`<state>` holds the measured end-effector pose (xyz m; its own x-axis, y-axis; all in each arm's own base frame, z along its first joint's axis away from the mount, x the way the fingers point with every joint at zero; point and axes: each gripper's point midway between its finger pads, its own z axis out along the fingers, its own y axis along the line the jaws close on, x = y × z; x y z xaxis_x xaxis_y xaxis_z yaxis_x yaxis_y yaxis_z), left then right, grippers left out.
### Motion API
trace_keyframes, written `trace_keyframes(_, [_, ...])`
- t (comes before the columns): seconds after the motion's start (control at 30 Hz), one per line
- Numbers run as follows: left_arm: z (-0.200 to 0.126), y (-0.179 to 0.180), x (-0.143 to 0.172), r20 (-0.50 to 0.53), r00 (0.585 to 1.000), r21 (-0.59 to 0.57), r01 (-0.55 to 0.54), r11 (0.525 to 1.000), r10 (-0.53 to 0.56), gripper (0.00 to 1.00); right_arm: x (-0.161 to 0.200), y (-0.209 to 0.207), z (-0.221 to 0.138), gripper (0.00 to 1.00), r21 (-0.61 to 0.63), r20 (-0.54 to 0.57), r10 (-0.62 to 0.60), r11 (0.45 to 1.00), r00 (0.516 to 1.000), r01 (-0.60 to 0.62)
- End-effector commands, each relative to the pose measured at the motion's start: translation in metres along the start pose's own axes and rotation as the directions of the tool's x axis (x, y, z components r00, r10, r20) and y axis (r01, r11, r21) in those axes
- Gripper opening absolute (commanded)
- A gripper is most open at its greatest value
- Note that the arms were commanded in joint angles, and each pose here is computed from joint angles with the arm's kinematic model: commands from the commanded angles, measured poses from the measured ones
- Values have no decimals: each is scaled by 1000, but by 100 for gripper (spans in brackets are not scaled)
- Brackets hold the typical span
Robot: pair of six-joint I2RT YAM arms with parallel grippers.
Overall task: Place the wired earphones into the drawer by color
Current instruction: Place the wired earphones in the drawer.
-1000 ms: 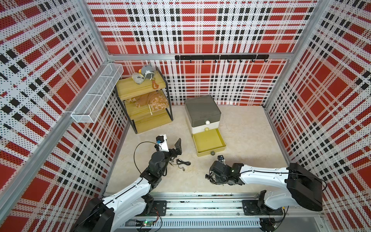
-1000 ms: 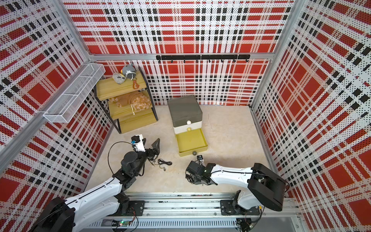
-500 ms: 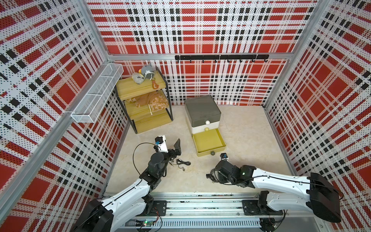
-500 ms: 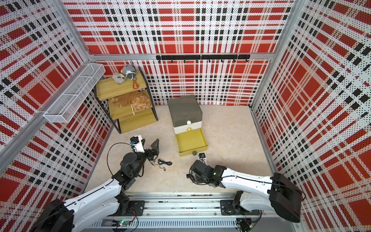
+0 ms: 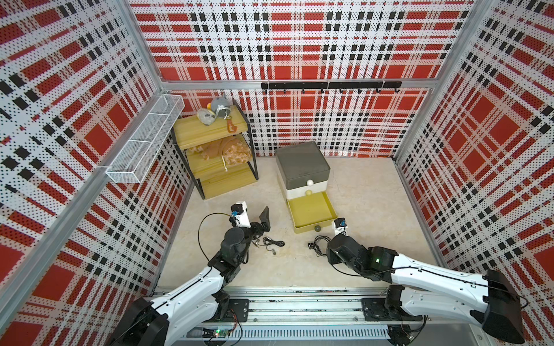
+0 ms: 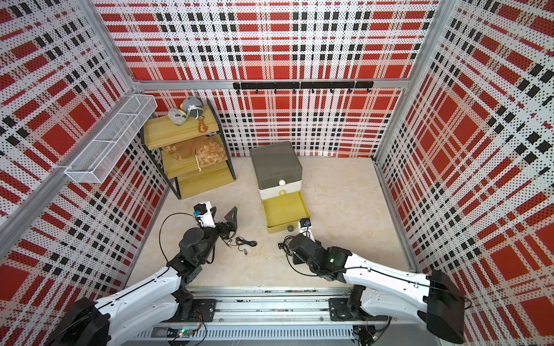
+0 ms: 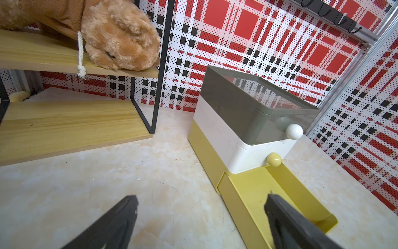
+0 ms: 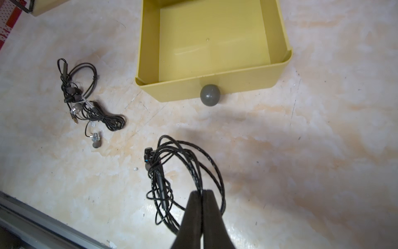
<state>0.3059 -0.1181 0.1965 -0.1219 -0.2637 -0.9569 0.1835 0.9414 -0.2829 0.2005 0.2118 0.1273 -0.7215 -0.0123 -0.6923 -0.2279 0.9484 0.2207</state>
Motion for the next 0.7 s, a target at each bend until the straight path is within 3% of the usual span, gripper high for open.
trace_keyframes(0.0, [-1,2,-5,28,1000,-2,6,1000,-6,99,-33,5,-13,0,4,120,5,1000,993,-5])
trace_keyframes(0.37, [0,2,-3,22,1000,-3,8,1000,-8,99,-92,11,-36,0,18,329,28,999,944,-36])
trace_keyframes(0.67, [-3,3,-6,37,999,0,7,1000,-7,99,-118,-3,-17,0,13,317,79,996,945,-87])
